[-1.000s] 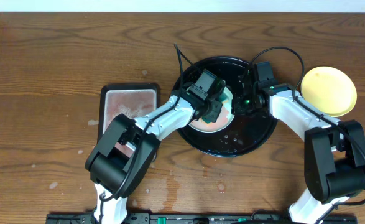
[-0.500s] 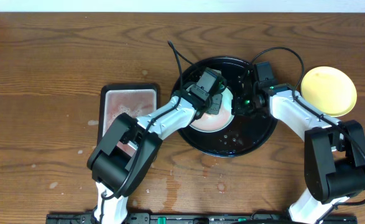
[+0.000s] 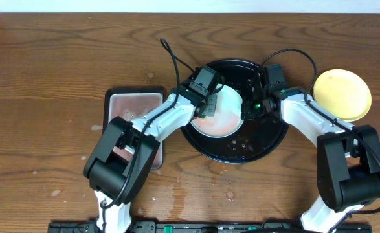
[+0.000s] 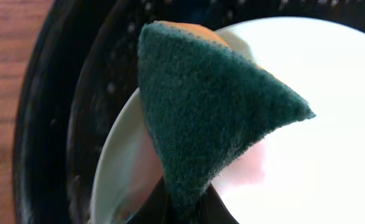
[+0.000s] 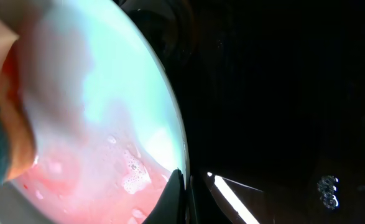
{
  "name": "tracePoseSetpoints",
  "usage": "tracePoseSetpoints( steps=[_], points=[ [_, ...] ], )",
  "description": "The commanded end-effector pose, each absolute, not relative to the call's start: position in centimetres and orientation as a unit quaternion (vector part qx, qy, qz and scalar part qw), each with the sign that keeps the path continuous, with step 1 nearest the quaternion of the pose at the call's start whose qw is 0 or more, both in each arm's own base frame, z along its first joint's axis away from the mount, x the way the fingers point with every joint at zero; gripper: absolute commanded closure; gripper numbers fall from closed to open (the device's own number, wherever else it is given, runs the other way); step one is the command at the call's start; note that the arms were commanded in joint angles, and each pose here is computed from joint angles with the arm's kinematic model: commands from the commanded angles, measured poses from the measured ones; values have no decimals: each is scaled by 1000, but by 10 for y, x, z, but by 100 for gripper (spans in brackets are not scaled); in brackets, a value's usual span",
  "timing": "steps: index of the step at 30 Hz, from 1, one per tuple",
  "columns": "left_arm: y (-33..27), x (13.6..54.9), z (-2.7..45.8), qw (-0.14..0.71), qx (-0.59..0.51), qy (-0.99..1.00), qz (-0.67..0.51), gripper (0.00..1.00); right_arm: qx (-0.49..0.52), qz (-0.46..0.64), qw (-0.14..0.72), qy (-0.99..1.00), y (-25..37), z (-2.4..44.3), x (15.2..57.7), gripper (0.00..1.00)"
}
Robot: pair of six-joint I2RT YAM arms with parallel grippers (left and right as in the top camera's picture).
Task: Clean dirty plates on tray and stack at the side
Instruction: 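Scrub the light blue plate with the sponge while right gripper holds rim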
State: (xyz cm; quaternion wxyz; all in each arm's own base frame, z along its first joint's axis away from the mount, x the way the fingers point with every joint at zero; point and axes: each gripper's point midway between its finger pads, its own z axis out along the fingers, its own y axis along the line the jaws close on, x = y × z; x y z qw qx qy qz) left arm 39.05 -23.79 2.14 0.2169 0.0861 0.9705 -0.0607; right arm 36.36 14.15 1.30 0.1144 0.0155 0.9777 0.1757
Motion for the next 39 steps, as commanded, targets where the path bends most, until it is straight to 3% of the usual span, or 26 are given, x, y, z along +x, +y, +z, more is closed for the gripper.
tracePoseSetpoints(
  steps=[1, 7, 23, 32, 39],
  points=[
    [-239, 375, 24, 194, 96, 974, -69, 93, -1, 179, 108, 978, 147, 11, 361, 99],
    [-265, 361, 24, 175, 78, 975, -116, 93, -1, 179, 107, 978, 147, 11, 361, 99],
    [-294, 389, 29, 223, 69, 954, -186, 93, -1, 179, 107, 978, 147, 10, 361, 99],
    [-258, 419, 23, 246, 27, 956, -157, 93, -1, 179, 107, 978, 147, 10, 361, 99],
    [-231, 409, 11, 206, 11, 970, -128, 92, -1, 179, 106, 978, 147, 10, 361, 99]
  ],
)
